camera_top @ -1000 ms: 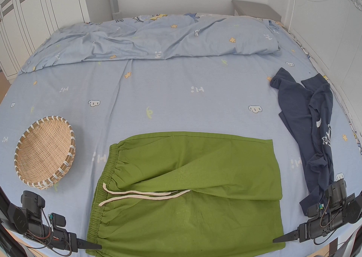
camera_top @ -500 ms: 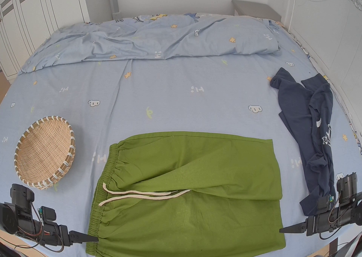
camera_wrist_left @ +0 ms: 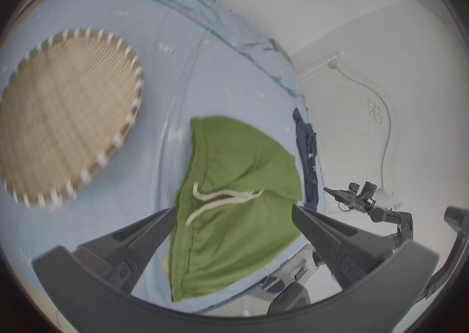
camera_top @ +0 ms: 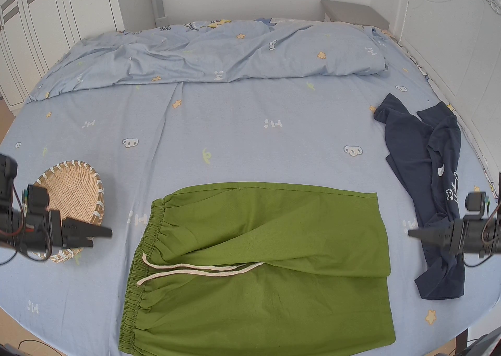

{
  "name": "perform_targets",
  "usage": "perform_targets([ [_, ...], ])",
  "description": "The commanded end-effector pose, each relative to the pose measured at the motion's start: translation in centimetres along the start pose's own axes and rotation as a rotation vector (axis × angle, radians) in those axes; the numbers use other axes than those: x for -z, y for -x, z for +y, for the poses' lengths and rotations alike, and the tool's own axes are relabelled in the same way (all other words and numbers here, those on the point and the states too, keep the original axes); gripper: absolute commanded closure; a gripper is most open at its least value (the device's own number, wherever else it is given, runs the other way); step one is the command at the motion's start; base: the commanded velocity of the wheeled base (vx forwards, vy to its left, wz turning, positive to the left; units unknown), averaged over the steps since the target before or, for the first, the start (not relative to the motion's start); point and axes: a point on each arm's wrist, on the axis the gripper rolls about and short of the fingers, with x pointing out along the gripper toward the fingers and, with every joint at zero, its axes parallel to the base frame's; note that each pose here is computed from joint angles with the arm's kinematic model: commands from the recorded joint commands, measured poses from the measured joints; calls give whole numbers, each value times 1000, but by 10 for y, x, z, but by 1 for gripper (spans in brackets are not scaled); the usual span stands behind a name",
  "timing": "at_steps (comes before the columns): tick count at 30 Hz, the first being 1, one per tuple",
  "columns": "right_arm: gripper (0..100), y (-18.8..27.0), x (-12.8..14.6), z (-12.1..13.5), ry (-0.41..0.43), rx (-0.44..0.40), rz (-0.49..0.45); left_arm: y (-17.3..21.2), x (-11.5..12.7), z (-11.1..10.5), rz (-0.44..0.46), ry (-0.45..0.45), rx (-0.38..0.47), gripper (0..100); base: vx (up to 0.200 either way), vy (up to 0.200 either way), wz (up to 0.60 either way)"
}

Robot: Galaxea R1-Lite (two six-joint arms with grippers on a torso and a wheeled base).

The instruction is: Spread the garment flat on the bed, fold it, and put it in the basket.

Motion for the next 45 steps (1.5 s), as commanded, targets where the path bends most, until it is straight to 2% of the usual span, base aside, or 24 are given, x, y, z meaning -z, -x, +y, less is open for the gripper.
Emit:
perform_targets([
  [1, 0, -32, -82, -8, 78, -22, -109, -49, -79, 10, 58, 38, 57, 0, 0, 0, 0],
  [6, 0, -65, -114, -14, 110, -49, -121, -89, -108, 23, 93, 28, 73, 0, 0, 0, 0],
  [9, 0, -78, -118, -17, 110, -57, -107, -99, -118, 28, 92, 25, 75, 0, 0, 0, 0],
  [13, 0, -100, -112, -30, 91, -54, -54, -125, -124, 48, 121, 39, 68, 0, 0, 0, 0],
  [19, 0, -105, -112, -37, 86, -47, -54, -145, -137, 62, 116, 43, 66, 0, 0, 0, 0],
  [35, 0, -101, -117, -42, 81, -35, -76, -178, -136, 75, 163, 50, 75, 0, 0, 0, 0],
  [45, 0, -104, -115, -43, 77, -35, -69, -195, -133, 73, 193, 40, 86, 0, 0, 0, 0],
])
